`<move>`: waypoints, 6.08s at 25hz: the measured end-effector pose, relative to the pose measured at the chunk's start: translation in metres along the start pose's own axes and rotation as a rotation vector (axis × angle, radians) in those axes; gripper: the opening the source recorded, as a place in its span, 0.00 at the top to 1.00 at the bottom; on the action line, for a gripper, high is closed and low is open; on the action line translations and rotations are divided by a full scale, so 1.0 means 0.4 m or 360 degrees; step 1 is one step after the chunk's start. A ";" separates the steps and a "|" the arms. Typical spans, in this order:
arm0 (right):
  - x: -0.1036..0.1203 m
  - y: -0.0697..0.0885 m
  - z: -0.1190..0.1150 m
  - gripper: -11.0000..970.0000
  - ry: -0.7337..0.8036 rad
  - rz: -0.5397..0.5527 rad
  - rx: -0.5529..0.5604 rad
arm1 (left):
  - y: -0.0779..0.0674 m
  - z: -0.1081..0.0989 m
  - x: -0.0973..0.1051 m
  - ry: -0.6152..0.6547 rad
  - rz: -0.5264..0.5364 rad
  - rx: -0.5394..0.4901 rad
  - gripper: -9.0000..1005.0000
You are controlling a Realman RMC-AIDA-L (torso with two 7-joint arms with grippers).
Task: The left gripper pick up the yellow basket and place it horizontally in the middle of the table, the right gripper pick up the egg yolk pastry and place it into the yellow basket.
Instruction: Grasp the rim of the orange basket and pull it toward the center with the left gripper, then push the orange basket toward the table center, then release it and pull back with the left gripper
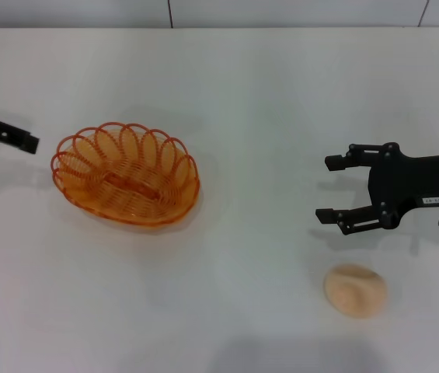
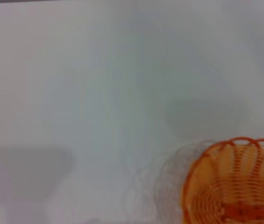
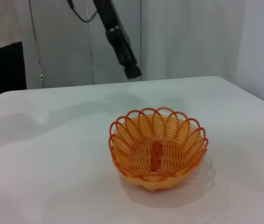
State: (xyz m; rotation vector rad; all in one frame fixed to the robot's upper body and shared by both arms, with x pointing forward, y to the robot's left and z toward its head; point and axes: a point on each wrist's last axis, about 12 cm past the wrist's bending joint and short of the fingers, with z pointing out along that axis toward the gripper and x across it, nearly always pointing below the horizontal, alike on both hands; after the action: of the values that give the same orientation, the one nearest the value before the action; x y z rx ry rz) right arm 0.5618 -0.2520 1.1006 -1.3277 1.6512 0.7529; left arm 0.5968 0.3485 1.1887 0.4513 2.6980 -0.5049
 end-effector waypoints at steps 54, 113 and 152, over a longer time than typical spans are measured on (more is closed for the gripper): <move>0.004 0.005 0.008 0.12 0.0000 -0.0007 -0.0005 | -0.055 0.225 -0.037 0.0010 0.0139 0.0000 0.74; -0.009 -0.003 0.001 0.12 -0.0008 -0.0096 0.0023 | -0.277 0.308 -0.046 0.0051 -0.0317 0.0338 0.80; 0.012 -0.002 -0.045 0.13 -0.0023 0.0059 0.0107 | -0.091 0.167 0.204 -0.0835 0.0810 0.0426 0.21</move>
State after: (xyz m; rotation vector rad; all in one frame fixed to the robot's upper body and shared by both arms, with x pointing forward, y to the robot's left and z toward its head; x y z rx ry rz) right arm 0.5579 -0.2698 1.1043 -1.2448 1.6791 0.7213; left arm 0.5299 0.3092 1.1082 0.9021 1.9288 -0.7126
